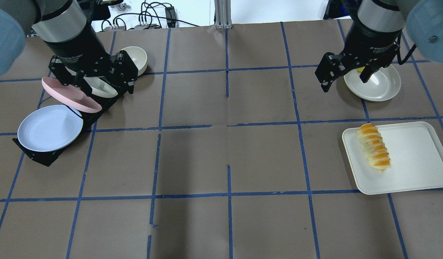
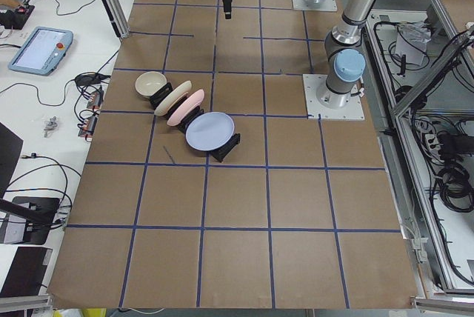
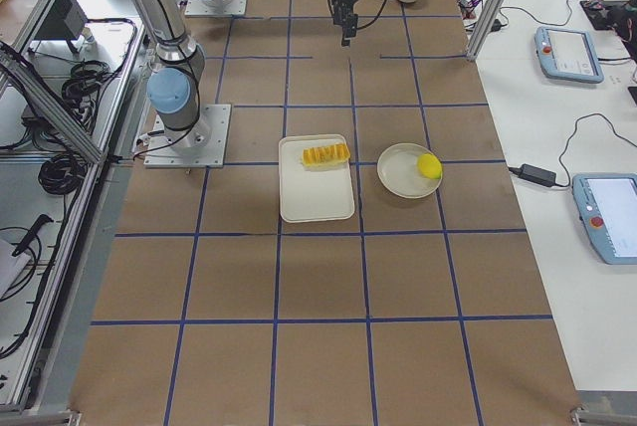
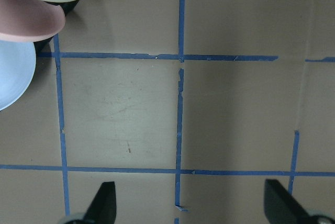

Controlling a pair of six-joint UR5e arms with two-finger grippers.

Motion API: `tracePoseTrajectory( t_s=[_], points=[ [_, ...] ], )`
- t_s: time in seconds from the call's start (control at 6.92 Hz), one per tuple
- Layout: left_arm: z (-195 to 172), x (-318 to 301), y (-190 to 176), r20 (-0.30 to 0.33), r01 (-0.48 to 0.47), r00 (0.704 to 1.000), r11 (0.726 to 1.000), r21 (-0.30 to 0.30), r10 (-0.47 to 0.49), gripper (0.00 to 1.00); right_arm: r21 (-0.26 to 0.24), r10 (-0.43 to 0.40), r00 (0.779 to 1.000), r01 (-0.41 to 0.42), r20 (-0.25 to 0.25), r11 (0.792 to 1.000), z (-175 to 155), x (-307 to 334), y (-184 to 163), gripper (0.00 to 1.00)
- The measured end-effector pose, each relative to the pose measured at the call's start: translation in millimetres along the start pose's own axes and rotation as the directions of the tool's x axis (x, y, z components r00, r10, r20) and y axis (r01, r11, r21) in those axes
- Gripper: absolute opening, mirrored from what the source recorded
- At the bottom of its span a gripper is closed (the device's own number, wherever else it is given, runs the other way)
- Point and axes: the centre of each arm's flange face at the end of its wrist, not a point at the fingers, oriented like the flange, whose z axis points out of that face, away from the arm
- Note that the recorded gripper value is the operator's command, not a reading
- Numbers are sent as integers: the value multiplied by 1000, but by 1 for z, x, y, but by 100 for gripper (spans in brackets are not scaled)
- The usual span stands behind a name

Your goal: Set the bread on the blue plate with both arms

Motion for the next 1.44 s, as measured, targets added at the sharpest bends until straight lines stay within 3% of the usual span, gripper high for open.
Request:
tracePoseTrajectory(
  t_s=[0.43, 0.72, 1.16, 1.44],
  points=[
    [5, -6, -1, 3, -13, 1000, 1000, -9, 13, 100, 24, -3, 1000, 3, 2, 1000, 3, 0, -4, 99],
    [18, -73, -18, -11, -59, 998, 998, -35, 59, 100, 37, -71, 997, 72, -7, 997, 26, 21, -17, 97],
    [48, -239, -42, -71, -96, 993, 993, -72, 91, 100, 31, -70, 998, 70, 5, 997, 117, 149, 8, 97],
    [94, -345, -53, -135, -131, 983, 989, -67, 121, 100, 36, -50, 999, 50, 1, 998, 174, 168, 29, 94]
  ],
)
